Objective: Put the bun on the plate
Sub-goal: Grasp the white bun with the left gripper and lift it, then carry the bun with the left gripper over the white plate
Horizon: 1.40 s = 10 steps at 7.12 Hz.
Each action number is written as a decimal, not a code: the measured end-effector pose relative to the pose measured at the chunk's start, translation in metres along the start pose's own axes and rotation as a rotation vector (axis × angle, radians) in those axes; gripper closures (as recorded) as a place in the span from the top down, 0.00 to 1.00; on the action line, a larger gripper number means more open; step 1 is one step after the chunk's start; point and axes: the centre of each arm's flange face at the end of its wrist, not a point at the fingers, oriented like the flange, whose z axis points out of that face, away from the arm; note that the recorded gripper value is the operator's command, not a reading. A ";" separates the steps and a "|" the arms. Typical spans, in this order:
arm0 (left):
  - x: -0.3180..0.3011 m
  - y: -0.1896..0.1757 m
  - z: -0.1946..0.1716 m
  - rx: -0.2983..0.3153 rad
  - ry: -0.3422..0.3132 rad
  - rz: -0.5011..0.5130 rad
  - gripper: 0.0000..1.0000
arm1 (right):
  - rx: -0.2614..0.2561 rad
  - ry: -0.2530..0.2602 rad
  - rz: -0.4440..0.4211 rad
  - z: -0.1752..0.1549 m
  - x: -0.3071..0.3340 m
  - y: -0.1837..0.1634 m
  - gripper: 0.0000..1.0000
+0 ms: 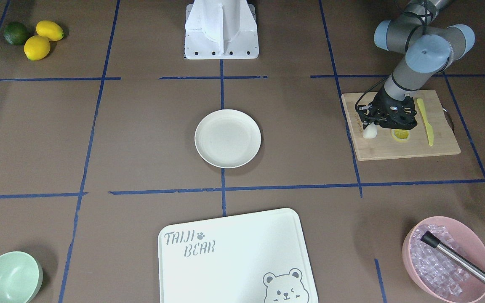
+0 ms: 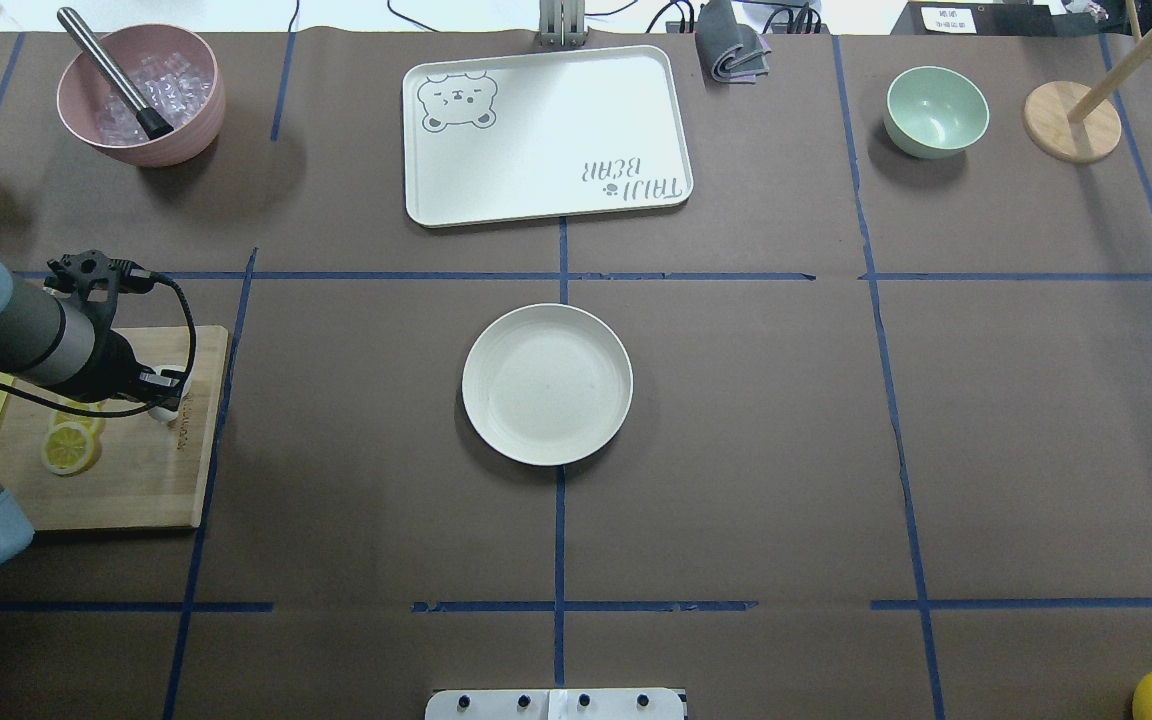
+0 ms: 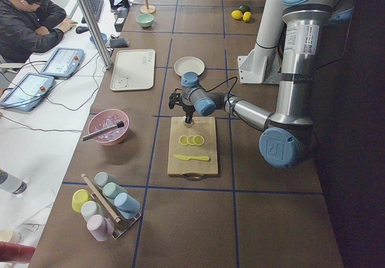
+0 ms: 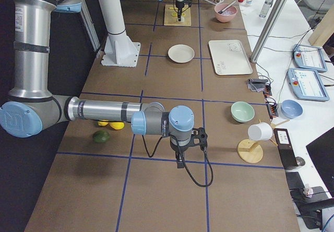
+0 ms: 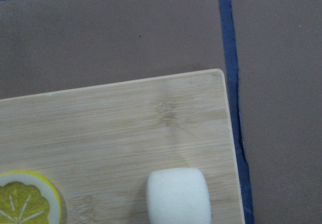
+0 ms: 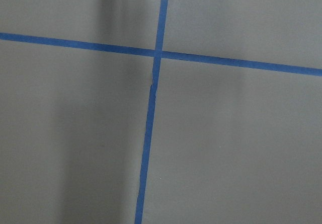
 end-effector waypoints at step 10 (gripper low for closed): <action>0.427 -0.025 -0.001 0.037 0.055 -0.294 1.00 | -0.002 -0.002 0.006 0.001 0.000 0.001 1.00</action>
